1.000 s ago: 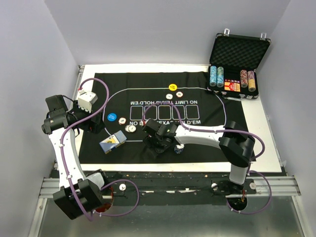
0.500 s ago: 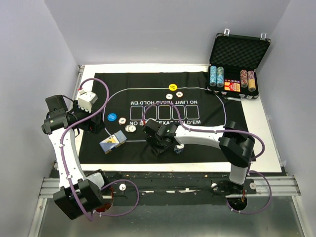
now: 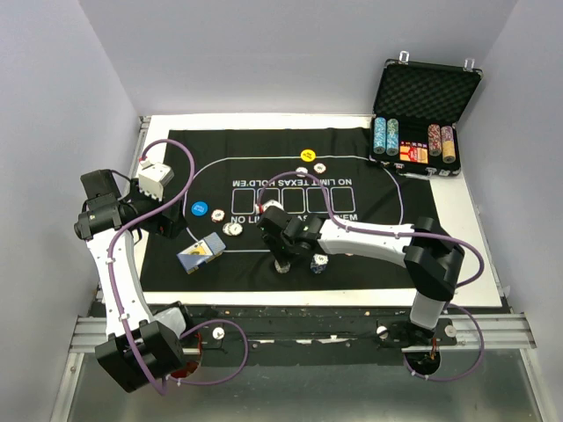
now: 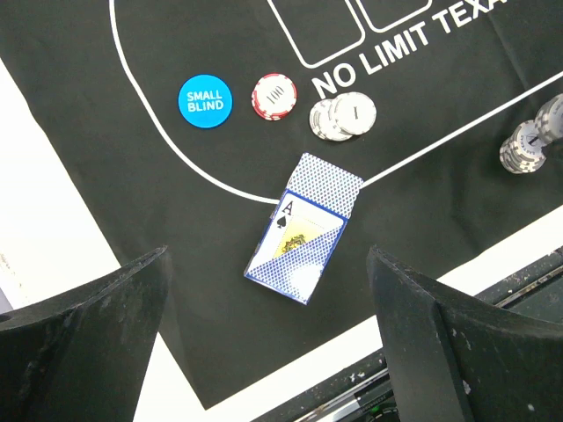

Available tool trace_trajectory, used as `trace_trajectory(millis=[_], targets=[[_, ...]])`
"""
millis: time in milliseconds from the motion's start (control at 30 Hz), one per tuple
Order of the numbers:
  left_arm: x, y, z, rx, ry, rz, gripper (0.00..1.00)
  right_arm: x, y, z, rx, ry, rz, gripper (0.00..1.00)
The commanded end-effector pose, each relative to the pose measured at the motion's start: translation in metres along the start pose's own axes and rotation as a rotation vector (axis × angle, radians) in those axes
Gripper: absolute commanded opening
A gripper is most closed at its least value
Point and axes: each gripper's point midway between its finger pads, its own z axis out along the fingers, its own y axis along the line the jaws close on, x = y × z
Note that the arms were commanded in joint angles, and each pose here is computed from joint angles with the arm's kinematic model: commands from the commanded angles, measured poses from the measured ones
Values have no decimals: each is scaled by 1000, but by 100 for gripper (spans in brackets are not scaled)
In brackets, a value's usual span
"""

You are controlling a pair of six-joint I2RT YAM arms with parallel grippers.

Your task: Distribute texas hold em gaming equipment

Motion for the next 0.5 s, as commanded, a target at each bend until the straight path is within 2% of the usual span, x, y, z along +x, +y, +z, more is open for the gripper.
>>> trace_trajectory(millis=[0,167,267,467], targets=[[-4,1,-5,-18,-13,12,99,-37,-23,-30,33,-111,51,42],[-4,1,-5,-20,-13,11,99,-48,-80,-36,101,-138,163,40],[-4,0,-4,-15,-14,12,99,-44,-130,-34,161,-138,266,40],[-2,1,-4,-14,-11,11,99,-6,-205,-21,310,-71,416,40]])
